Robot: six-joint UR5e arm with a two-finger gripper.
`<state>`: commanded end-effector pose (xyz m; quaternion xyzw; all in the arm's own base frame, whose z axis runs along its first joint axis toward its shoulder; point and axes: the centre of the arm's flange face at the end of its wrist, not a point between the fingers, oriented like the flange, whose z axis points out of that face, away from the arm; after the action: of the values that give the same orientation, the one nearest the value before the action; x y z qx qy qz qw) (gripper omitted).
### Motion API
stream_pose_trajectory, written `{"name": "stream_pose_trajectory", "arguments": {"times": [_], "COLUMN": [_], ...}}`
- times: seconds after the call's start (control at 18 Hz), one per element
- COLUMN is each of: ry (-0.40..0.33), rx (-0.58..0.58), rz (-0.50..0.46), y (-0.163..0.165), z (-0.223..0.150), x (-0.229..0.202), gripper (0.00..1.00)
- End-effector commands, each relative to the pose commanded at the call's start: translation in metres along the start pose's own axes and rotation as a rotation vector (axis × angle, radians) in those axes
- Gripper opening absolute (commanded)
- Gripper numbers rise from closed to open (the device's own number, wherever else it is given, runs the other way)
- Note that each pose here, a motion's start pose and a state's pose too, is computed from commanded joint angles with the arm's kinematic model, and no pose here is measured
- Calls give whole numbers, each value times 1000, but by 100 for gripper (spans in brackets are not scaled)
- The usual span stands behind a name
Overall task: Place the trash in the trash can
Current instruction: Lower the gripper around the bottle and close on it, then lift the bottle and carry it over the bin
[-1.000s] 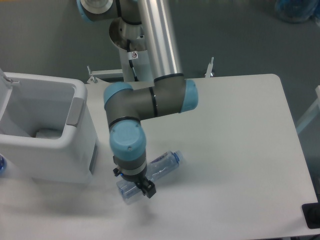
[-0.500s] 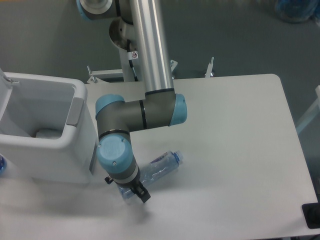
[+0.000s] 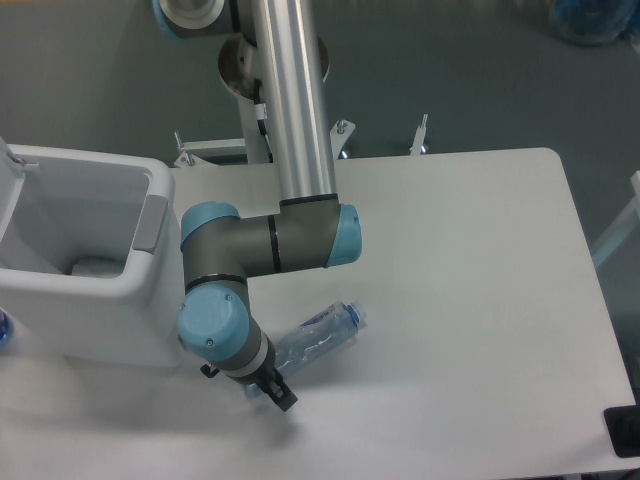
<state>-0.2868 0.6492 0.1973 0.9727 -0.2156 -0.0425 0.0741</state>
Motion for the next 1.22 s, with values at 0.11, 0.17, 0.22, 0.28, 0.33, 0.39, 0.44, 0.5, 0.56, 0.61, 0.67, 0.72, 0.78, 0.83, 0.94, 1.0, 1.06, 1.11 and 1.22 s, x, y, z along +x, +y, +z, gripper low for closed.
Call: {"name": "stream_pose_trajectory", "arguments": {"times": [0.11, 0.17, 0.22, 0.28, 0.33, 0.39, 0.44, 0.5, 0.56, 0.61, 0.67, 0.72, 0.78, 0.83, 0.94, 1.0, 1.06, 1.11, 1.22], "ry": [13, 14, 15, 15, 14, 8, -1, -15, -37, -58, -95, -136, -157, -176, -188, -183, -170, -156, -131], "rx": [-8, -9, -10, -10, -9, -5, 3, 11, 25, 40, 74, 104, 134, 174, 322, 405, 491, 581, 747], "rz": [3, 3, 2, 0, -2, -3, -8, -12, -18, -30, -58, -102, -129, -158, -280, -333, -389, -430, -486], "y": [1, 1, 1, 1, 2, 2, 3, 2, 2, 5, 16, 35, 42, 48, 65, 70, 77, 82, 92], "z": [0, 0, 0, 0, -1, -4, -10, -19, -32, -46, -75, -105, -123, -144, -194, -215, -232, -249, -283], "x": [1, 1, 2, 2, 1, 0, -3, -6, -10, -16, -27, -39, -45, -51, -69, -76, -81, -81, -77], "gripper": [58, 55, 50, 49, 49, 48, 48, 49, 49, 49, 49, 49, 49, 49, 49, 49, 48, 48, 48]}}
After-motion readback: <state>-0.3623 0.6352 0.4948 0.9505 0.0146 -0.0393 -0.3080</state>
